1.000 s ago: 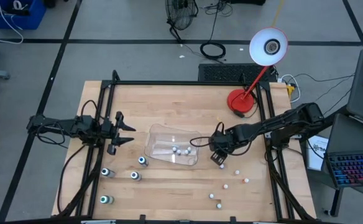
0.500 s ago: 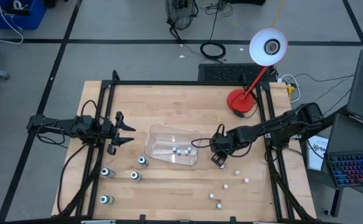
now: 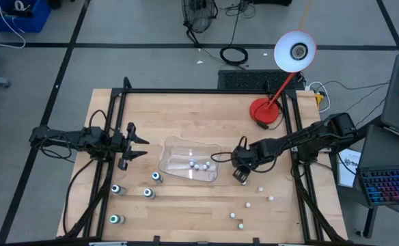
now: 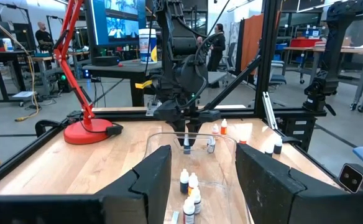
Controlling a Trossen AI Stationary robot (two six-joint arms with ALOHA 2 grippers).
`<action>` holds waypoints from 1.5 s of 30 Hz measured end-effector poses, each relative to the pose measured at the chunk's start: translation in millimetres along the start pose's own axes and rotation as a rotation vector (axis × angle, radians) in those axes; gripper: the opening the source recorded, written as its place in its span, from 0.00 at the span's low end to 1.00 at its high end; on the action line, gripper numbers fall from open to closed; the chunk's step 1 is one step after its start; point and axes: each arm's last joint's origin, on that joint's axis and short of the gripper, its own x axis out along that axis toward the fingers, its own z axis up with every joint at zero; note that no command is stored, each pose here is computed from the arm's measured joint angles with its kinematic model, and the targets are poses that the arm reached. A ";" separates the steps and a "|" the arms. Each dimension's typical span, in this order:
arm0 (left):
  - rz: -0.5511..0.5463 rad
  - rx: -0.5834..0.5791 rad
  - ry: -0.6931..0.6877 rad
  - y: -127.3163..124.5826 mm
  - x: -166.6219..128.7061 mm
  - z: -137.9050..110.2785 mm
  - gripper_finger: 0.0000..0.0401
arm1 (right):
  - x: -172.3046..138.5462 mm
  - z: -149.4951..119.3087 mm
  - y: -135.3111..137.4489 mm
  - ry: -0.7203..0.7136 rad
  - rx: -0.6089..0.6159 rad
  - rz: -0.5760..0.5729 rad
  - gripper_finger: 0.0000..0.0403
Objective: Pick & Place food coloring
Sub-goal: Put the small blue food coloring bottle into the transparent bin
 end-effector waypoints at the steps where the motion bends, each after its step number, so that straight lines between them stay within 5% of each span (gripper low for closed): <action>1: 0.000 0.000 0.000 0.0 0.0 0.0 0.45 | 0.0 0.4 0.4 -0.004 -0.005 0.004 0.27; 7: 0.000 0.000 0.000 0.0 0.0 0.0 0.45 | -0.4 0.8 1.0 -0.007 -0.035 0.012 0.12; 17: 0.000 0.000 0.000 0.0 0.0 0.0 0.45 | -5.6 7.5 8.7 -0.072 -0.140 0.069 0.12; 35: 0.000 0.000 0.000 0.0 0.0 0.0 0.45 | -122.0 63.1 83.6 -0.457 -0.421 0.064 0.12; 45: 0.000 0.000 0.004 -0.1 0.6 -0.3 0.45 | -95.7 117.8 129.8 -0.420 -0.645 -0.031 0.12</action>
